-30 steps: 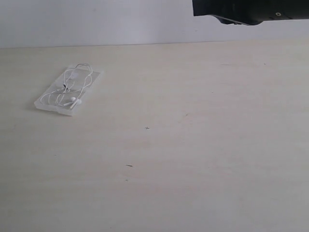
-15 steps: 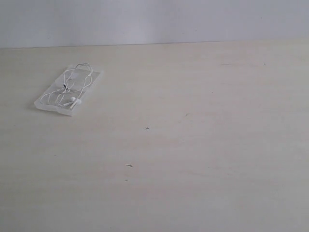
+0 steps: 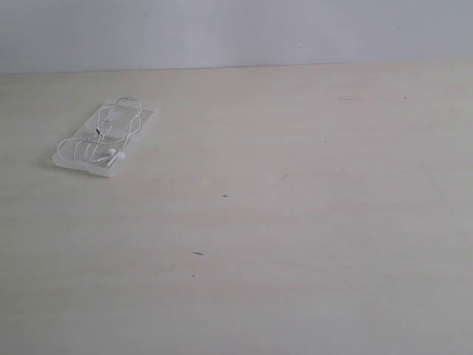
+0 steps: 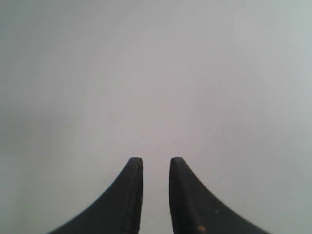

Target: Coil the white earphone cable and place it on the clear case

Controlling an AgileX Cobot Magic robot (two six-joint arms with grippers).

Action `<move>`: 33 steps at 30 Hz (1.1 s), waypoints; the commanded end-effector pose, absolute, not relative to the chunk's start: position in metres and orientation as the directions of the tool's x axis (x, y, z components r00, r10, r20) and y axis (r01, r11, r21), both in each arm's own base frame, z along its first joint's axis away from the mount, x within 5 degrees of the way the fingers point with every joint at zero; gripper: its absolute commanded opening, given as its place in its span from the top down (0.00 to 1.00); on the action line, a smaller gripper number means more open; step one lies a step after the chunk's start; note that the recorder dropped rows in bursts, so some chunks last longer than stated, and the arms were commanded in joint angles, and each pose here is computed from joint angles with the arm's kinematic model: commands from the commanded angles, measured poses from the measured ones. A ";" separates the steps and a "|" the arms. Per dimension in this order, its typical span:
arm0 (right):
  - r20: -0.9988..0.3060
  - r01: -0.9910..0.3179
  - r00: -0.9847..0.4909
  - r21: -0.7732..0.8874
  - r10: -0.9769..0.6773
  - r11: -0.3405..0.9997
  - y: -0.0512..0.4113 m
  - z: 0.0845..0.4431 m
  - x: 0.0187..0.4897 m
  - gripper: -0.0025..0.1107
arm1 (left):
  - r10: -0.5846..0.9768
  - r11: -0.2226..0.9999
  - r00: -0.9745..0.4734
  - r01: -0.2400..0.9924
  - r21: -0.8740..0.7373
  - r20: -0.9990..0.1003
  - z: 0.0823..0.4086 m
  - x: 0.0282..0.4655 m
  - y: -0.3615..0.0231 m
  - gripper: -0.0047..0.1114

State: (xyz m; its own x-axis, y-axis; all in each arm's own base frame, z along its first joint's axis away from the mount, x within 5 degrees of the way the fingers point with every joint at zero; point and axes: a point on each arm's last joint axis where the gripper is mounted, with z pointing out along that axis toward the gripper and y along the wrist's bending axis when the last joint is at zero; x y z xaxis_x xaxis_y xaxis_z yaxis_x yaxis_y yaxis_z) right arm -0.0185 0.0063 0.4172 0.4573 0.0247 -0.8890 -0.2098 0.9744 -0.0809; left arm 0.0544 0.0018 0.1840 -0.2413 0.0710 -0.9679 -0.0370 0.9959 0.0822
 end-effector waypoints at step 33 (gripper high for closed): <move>-0.996 -0.094 0.028 -0.092 -0.089 0.991 0.005 0.207 0.056 0.80 | 0.055 0.997 -0.232 -0.040 0.066 -0.971 0.184 0.054 0.001 0.96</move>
